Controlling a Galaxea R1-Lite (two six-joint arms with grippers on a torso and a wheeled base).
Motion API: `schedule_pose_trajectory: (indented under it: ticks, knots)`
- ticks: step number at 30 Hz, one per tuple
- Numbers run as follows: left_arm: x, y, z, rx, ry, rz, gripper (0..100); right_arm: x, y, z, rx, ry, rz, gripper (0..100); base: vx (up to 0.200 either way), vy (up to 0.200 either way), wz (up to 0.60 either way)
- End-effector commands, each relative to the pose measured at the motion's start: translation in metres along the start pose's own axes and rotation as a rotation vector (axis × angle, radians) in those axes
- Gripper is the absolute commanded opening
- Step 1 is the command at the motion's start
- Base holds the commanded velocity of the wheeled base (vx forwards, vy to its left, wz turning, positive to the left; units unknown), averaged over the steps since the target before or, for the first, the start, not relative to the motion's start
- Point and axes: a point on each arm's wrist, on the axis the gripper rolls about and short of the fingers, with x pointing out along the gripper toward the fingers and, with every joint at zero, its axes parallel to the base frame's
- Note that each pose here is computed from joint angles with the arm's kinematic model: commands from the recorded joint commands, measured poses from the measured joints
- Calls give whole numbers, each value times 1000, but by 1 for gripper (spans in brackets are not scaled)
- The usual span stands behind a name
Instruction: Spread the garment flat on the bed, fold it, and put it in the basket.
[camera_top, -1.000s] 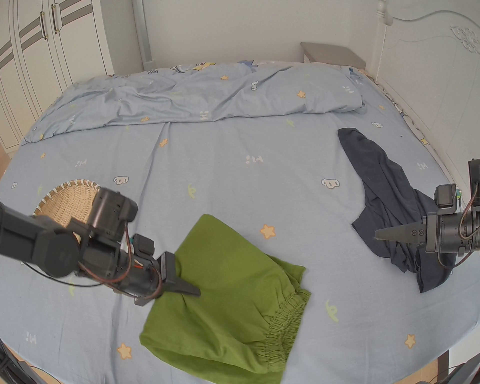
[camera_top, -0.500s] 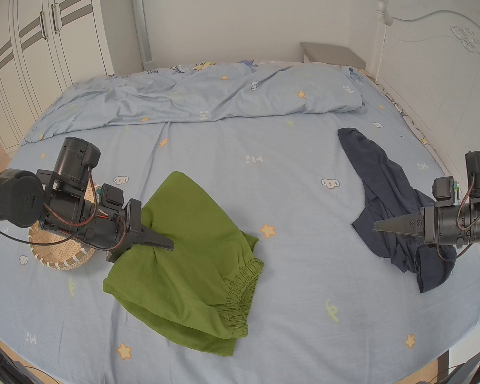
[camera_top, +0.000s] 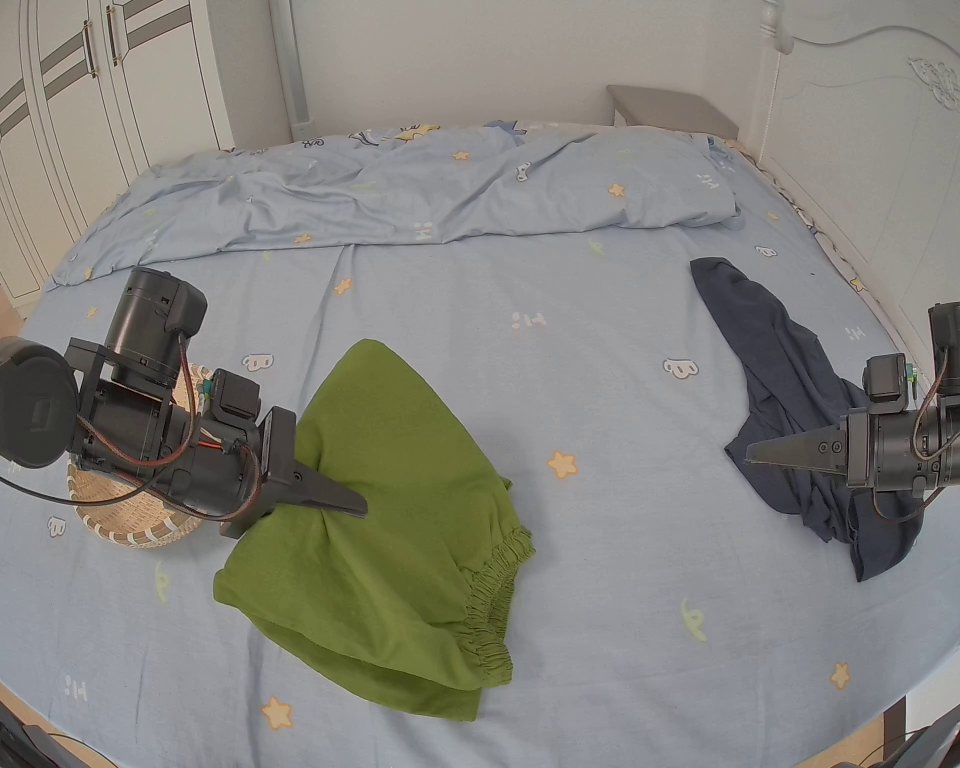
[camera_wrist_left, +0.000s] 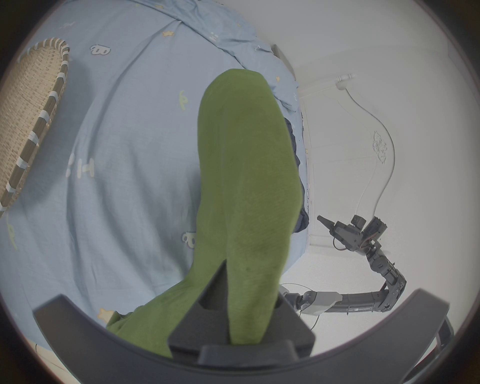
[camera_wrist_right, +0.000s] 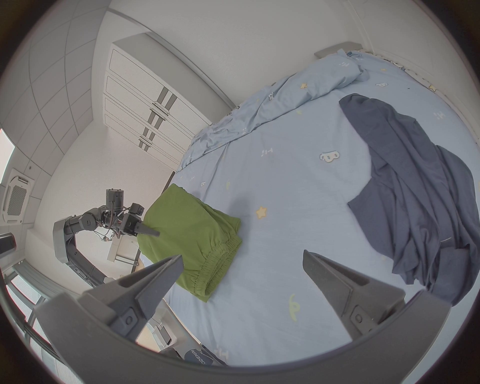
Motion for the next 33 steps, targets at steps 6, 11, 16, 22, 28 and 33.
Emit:
schedule_pose_trajectory:
  ticks: [6, 11, 16, 22, 28, 33]
  knots:
    - [12, -9, -13, 30, 61, -14, 0, -1, 0, 0, 1, -3, -2, 100, 0, 200, 0]
    - [11, -9, -13, 30, 61, -14, 0, -1, 0, 0, 1, -3, -2, 100, 0, 200, 0]
    - [11, -10, -14, 34, 64, -17, 0, -1, 0, 1, -1, -6, -1, 100, 0, 80, 0]
    - [5, -15, -14, 50, 25, 1, 0, -1, 0, -1, -1, -4, 0, 100, 0, 0, 0]
    - [-17, -27, -20, 123, -36, -15, 0, -2, 1, 0, -2, -9, 0, 100, 0, 0, 0]
    - [-36, -37, -24, 276, -94, -38, 0, -2, 0, 0, -2, -10, -2, 100, 0, 0, 0]
